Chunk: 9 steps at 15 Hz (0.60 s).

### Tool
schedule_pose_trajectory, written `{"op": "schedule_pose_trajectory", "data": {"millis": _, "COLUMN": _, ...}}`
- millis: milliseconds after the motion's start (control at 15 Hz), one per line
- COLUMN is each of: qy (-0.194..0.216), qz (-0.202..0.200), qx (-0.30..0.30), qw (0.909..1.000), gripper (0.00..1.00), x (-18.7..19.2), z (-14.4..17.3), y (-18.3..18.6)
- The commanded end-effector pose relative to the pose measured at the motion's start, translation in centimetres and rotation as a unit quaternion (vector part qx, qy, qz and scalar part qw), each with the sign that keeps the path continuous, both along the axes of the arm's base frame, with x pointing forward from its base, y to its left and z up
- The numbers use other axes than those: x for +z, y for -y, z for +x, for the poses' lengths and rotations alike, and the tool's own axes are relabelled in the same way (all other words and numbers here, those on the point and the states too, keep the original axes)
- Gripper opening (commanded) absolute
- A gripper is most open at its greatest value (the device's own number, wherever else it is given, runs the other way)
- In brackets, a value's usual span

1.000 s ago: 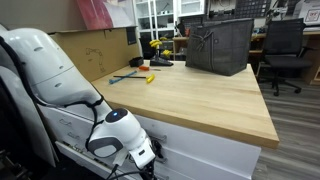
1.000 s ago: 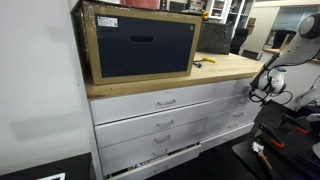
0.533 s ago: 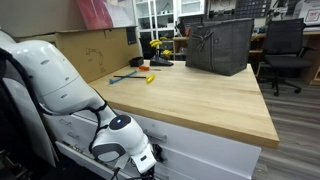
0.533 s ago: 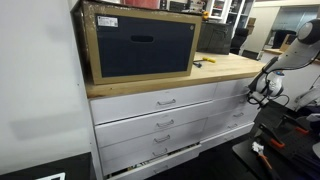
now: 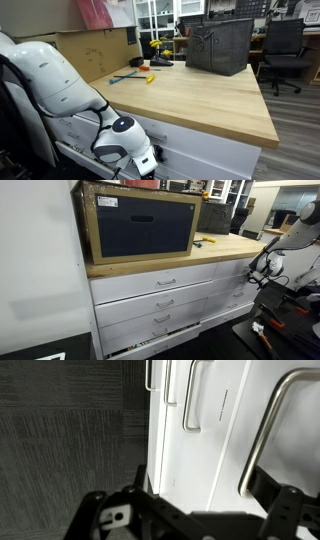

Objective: Open the right top second drawer

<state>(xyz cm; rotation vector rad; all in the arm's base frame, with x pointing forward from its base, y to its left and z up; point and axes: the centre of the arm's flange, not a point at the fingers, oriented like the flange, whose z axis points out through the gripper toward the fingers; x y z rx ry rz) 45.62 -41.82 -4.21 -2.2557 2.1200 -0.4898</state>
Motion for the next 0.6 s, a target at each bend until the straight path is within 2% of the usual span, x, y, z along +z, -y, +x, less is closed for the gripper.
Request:
{"op": "schedule_pose_trajectory", "data": {"millis": 0, "qy": -0.036, "qz": 0.040, "qx": -0.002, "qw": 0.9985, "gripper": 1.00, "x": -2.4, "z": 0.2, "y": 0.7}}
{"op": "schedule_pose_trajectory", "data": {"millis": 200, "qy": -0.048, "qz": 0.054, "qx": -0.008, "qw": 0.9973, "gripper": 1.00, "x": -2.7, "z": -1.1, "y": 1.3}}
{"op": "schedule_pose_trajectory", "data": {"millis": 533, "qy": -0.063, "qz": 0.051, "qx": 0.007, "qw": 0.9967, "gripper": 1.00, "x": -3.4, "z": -3.3, "y": 1.1}}
